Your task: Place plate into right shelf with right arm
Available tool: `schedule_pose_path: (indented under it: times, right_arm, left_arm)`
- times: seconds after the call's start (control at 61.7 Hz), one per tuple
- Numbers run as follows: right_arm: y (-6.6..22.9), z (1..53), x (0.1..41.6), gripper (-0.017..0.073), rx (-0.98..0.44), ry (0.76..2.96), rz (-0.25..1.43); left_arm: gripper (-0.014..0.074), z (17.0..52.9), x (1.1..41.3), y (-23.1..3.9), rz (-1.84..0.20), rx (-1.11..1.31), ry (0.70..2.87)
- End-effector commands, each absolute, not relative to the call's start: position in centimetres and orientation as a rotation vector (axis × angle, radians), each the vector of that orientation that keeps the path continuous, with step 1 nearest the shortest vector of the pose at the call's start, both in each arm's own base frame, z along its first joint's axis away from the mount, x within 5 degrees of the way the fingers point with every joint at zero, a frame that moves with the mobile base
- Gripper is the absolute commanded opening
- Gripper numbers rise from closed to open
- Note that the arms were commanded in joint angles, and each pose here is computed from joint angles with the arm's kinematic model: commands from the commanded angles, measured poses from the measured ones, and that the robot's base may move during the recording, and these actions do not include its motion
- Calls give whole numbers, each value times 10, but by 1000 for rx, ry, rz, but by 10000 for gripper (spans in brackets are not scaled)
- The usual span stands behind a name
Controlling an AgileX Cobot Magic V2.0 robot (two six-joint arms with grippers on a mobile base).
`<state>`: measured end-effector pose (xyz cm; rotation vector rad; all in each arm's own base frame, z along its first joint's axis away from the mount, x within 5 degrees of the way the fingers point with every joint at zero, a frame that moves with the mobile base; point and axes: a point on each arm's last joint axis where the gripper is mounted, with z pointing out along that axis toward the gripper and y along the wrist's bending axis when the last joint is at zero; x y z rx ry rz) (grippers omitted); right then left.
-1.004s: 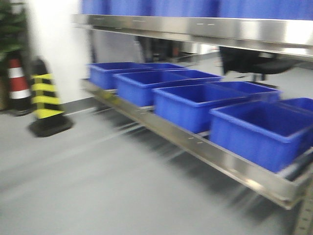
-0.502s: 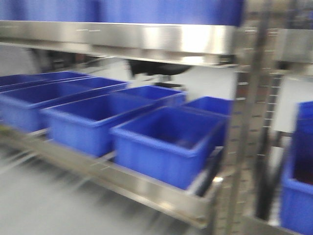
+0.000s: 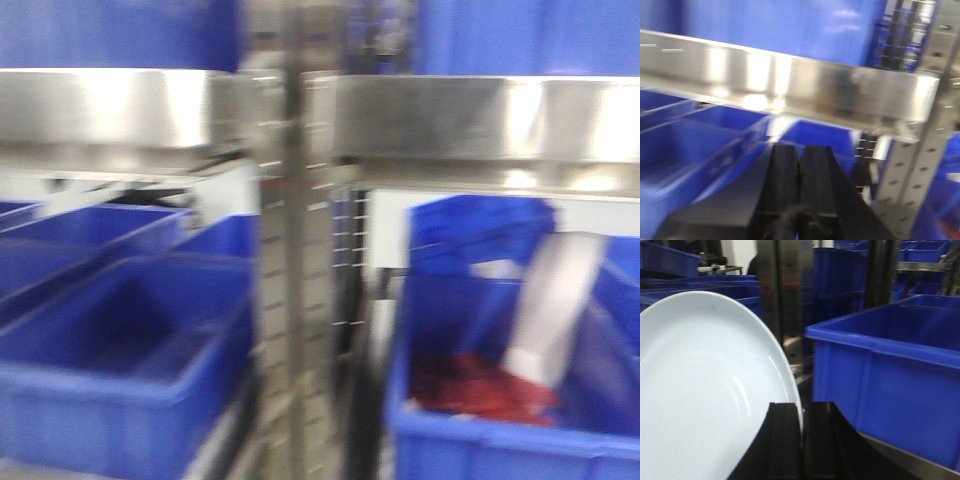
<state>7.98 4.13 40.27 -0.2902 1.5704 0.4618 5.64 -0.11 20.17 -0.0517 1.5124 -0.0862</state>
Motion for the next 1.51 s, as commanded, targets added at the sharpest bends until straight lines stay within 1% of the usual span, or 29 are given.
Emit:
schedule_pose_path:
  times: [0.0, 1.49]
  right_arm:
    - [41, 420, 77, 64, -293, 1445, 483]
    - [41, 423, 76, 64, -287, 1431, 497]
  left_arm:
    - [-47, 208, 55, -1, -97, -50, 1416]
    - [-47, 208, 55, -1, -97, -50, 1416]
